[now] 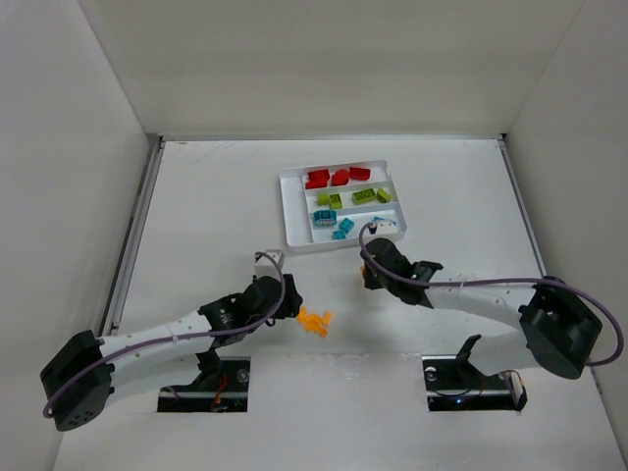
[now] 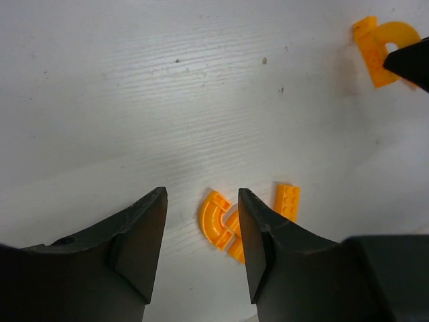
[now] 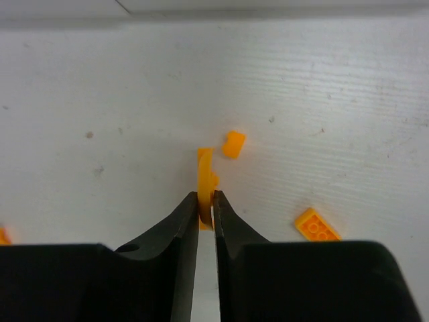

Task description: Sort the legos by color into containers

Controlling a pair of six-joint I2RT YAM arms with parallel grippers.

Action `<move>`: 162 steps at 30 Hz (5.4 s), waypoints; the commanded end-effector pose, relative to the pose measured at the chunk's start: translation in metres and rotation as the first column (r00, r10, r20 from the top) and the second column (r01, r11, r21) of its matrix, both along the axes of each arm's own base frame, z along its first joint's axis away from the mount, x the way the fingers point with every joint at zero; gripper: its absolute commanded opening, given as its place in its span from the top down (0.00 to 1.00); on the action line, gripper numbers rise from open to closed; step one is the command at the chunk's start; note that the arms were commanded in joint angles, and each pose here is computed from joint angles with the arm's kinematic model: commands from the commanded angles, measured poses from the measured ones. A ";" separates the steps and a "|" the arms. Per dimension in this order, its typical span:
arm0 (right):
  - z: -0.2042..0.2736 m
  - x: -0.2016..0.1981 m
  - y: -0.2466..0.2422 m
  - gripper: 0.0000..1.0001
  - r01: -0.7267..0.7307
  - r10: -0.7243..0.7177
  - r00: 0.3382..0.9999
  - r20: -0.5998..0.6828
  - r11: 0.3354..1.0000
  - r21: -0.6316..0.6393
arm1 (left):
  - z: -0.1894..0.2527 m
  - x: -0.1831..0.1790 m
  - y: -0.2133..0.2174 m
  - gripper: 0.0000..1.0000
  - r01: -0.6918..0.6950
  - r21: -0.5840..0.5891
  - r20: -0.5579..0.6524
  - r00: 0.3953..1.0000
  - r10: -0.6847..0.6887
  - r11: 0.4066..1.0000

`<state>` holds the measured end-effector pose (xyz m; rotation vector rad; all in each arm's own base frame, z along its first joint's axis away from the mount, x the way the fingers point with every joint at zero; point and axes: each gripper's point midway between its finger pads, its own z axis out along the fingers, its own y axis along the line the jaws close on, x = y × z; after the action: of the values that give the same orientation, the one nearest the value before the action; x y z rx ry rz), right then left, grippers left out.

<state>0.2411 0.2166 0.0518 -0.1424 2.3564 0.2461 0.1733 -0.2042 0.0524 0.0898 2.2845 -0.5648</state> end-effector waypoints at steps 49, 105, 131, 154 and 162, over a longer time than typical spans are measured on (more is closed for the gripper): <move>0.065 0.007 0.034 0.64 -0.048 -0.012 0.982 0.189 0.950 0.309 | -0.026 -0.018 -0.021 0.65 0.029 0.117 -0.037 0.999 -0.024 0.993; -0.012 0.003 -0.041 0.33 0.360 -0.335 0.932 -0.137 0.891 0.275 | 0.077 0.077 -0.031 0.88 -0.082 -0.022 0.205 0.975 0.085 0.996; -0.022 -0.013 -0.020 0.78 0.281 -0.281 0.960 -0.020 0.960 0.003 | 0.093 0.200 -0.011 0.88 -0.290 -0.019 0.268 0.920 0.284 0.957; 0.106 -0.001 0.069 0.77 -0.040 -0.020 0.988 0.155 0.928 0.371 | 0.081 0.265 -0.004 0.60 -0.369 0.015 0.299 0.889 0.348 0.929; 0.120 0.053 0.132 0.76 -0.138 0.055 0.974 0.218 0.913 0.385 | 0.132 0.216 0.030 0.66 -0.392 -0.144 0.325 0.849 0.417 0.909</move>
<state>0.2673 0.3159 0.1410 -0.0387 2.1558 0.6133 0.4039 -0.1885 0.1444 -0.2293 1.9684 -0.2918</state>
